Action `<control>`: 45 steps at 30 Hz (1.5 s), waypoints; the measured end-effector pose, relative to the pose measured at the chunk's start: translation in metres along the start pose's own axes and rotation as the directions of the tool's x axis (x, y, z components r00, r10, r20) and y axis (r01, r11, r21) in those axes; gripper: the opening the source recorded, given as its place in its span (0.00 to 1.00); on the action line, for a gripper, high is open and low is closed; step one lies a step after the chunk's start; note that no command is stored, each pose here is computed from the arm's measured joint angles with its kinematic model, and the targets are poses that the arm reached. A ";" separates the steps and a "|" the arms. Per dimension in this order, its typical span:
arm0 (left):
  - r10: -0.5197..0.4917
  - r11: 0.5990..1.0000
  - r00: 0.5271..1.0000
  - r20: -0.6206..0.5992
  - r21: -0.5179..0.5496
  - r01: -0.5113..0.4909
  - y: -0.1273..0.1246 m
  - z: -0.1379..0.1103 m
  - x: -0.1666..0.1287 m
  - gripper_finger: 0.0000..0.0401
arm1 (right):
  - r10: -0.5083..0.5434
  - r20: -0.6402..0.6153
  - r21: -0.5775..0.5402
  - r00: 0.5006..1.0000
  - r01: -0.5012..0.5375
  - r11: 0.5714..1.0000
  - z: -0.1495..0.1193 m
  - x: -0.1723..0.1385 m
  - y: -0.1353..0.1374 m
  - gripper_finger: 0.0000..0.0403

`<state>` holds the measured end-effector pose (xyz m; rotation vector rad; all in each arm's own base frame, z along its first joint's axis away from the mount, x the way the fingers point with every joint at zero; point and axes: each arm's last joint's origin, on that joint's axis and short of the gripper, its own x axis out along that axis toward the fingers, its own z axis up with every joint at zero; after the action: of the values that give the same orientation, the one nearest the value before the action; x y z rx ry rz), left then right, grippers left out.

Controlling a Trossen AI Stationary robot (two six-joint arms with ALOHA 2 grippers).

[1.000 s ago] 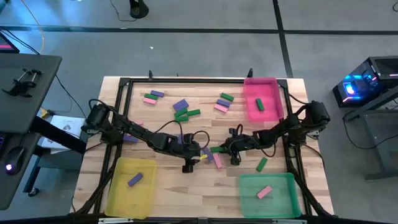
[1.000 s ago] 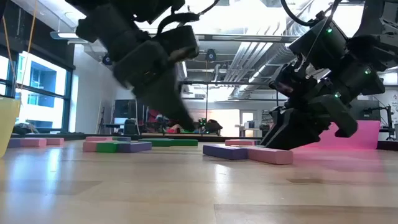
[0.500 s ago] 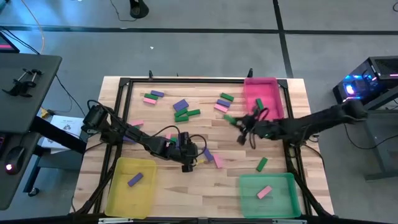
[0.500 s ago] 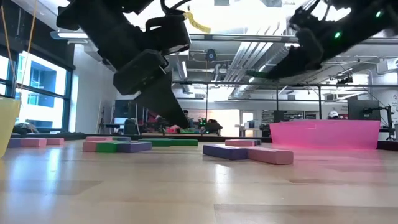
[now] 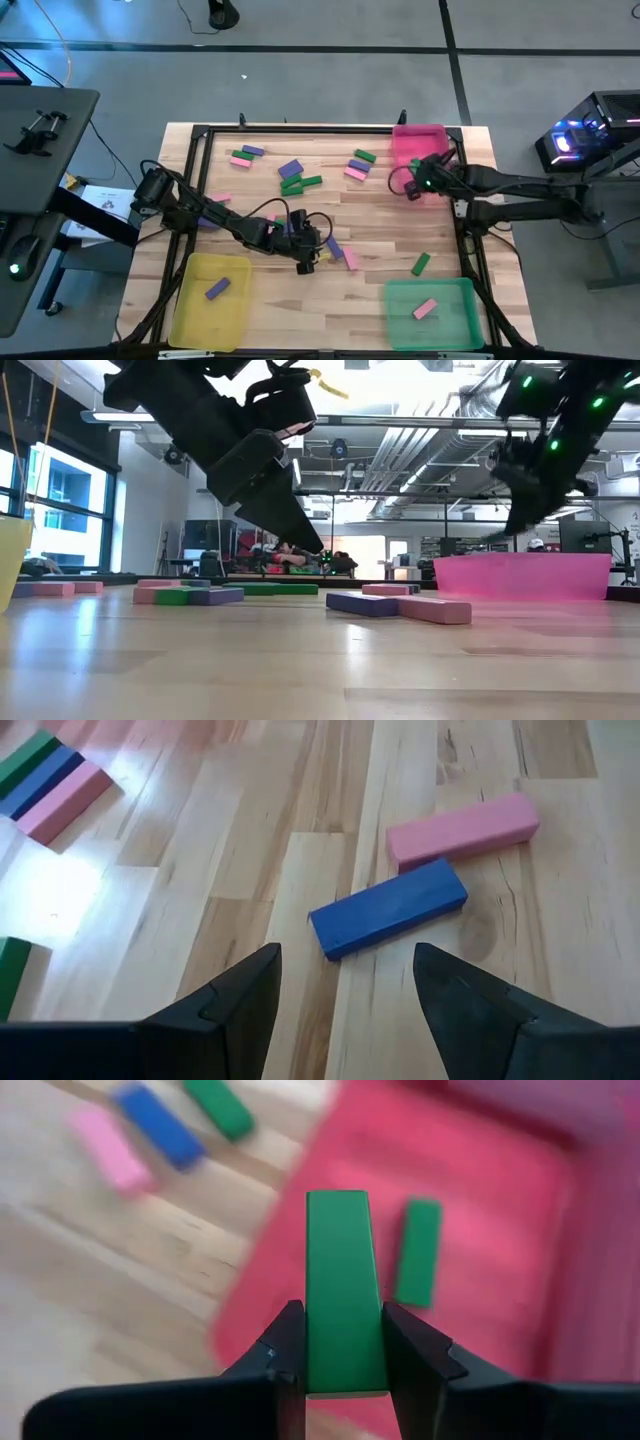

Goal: Sort blocks
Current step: Put the green block into the pink bin, then put the pink block into the green bin

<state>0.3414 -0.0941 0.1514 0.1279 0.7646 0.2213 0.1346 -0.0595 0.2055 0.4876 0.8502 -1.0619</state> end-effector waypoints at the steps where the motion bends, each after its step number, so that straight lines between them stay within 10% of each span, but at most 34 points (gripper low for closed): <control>1: 0.000 1.000 1.000 0.000 0.000 0.000 0.000 0.000 0.000 0.54 | -0.022 -0.022 0.017 1.000 0.022 1.000 0.002 0.006 -0.002 0.18; 19: 0.000 1.000 1.000 -0.002 0.001 0.000 0.000 0.000 0.000 0.54 | -0.091 -0.257 0.004 0.962 0.096 0.995 0.024 0.092 -0.015 0.26; 33: -0.006 0.999 1.000 -0.003 -0.032 0.006 0.000 0.000 0.000 0.54 | -0.033 0.017 -0.007 0.999 0.033 0.999 0.040 0.038 -0.017 0.32; 40: -0.013 0.999 0.999 0.029 -0.050 0.015 -0.001 0.003 0.000 0.54 | 0.222 0.189 -0.052 0.957 -0.216 0.975 0.032 -0.003 0.014 0.32; 45: -0.027 0.995 0.993 0.113 -0.089 0.037 -0.002 0.012 0.000 0.54 | 0.528 0.285 -0.270 0.800 -0.462 0.845 0.012 -0.033 0.067 0.32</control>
<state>0.3496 -0.0968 0.1596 0.0410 0.6438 0.2162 0.1923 -0.0211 0.2362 0.3210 0.4548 -0.5433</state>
